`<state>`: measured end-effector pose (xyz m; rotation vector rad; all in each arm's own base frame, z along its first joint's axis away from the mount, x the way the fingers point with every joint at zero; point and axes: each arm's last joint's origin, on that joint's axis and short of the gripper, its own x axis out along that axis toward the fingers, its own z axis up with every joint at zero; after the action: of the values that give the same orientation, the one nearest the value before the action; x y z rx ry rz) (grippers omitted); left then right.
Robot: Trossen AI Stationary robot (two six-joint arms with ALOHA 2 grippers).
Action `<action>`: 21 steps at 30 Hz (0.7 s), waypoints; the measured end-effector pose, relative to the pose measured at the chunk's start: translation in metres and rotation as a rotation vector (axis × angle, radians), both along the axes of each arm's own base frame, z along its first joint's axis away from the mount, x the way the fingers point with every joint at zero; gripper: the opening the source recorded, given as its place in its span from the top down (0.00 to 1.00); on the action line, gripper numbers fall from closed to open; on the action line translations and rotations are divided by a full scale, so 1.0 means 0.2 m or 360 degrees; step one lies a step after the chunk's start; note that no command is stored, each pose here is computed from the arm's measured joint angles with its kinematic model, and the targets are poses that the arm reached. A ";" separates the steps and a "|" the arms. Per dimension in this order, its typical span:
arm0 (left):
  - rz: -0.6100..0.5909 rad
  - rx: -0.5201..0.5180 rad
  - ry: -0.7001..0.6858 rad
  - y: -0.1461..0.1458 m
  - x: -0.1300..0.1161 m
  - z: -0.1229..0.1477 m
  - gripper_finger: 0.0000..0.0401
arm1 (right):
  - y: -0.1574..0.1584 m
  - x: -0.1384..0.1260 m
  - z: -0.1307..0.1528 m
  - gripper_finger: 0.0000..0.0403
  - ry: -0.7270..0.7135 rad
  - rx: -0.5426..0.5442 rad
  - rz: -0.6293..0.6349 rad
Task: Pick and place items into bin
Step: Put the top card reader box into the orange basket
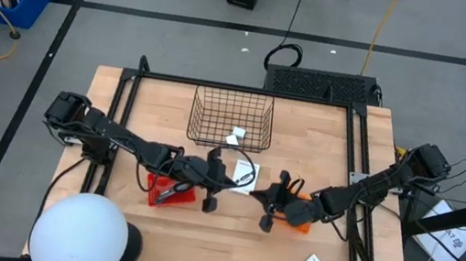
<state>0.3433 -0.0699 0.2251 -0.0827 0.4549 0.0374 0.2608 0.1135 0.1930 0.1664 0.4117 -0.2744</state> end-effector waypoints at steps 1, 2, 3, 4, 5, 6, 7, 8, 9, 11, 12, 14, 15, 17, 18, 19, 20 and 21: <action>0.0023 0.0006 0.0000 0.00 0.00 0.00 0.96 | -0.01 0.00 0.00 1.00 -0.0008 -0.0018 -0.0031; 0.0034 0.0010 0.0004 0.00 0.00 0.00 0.95 | -0.01 0.00 0.00 1.00 -0.0016 -0.0038 -0.0056; 0.0034 0.0009 0.0009 0.00 0.00 0.00 0.95 | -0.02 0.01 0.00 1.00 -0.0018 -0.0047 -0.0075; 0.0032 0.0009 0.0010 0.00 0.00 0.00 0.95 | -0.04 0.01 0.00 1.00 -0.0017 -0.0054 -0.0096; 0.0024 0.0005 0.0011 0.00 0.00 0.00 0.96 | -0.06 0.02 0.00 1.00 -0.0015 -0.0054 -0.0118; 0.0014 -0.0001 0.0009 0.00 0.00 0.00 0.97 | -0.08 0.03 0.00 1.00 -0.0009 -0.0040 -0.0138; 0.0010 -0.0003 0.0005 0.00 0.00 0.00 0.98 | -0.10 0.04 -0.01 1.00 0.0005 -0.0013 -0.0139; 0.0009 -0.0004 0.0002 0.00 0.00 0.00 0.99 | -0.12 0.06 -0.03 1.00 0.0032 0.0020 -0.0132; 0.0010 -0.0004 0.0001 0.00 0.00 0.00 0.99 | -0.14 0.07 -0.05 1.00 0.0068 0.0039 -0.0131; 0.0009 -0.0005 -0.0003 0.00 0.00 0.00 0.99 | -0.18 0.09 -0.09 1.00 0.0124 0.0061 -0.0138; 0.0003 -0.0009 -0.0002 0.00 0.00 0.00 0.98 | -0.20 0.11 -0.10 1.00 0.0156 0.0068 -0.0141; 0.0001 -0.0009 -0.0002 0.00 0.00 0.00 0.95 | -0.23 0.14 -0.12 1.00 0.0209 0.0079 -0.0144; 0.0000 -0.0009 -0.0002 0.00 0.00 0.00 0.94 | -0.24 0.16 -0.13 1.00 0.0247 0.0078 -0.0141; 0.0000 -0.0010 -0.0004 0.00 0.00 0.00 0.93 | -0.25 0.19 -0.13 1.00 0.0292 0.0075 -0.0136; 0.0000 -0.0009 -0.0004 0.00 0.00 0.00 0.93 | -0.26 0.20 -0.14 1.00 0.0319 0.0077 -0.0132; 0.0000 -0.0009 -0.0004 0.00 0.00 0.00 0.93 | -0.26 0.21 -0.14 1.00 0.0344 0.0082 -0.0135; 0.0000 -0.0009 -0.0004 0.00 0.00 0.00 0.93 | -0.27 0.23 -0.14 1.00 0.0379 0.0102 -0.0132; -0.0001 -0.0009 -0.0002 0.00 0.00 0.00 0.93 | -0.27 0.24 -0.15 1.00 0.0415 0.0113 -0.0149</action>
<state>0.3433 -0.0700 0.2253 -0.0882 0.4536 0.0354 0.3090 0.0589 0.1633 0.2210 0.6740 -0.3755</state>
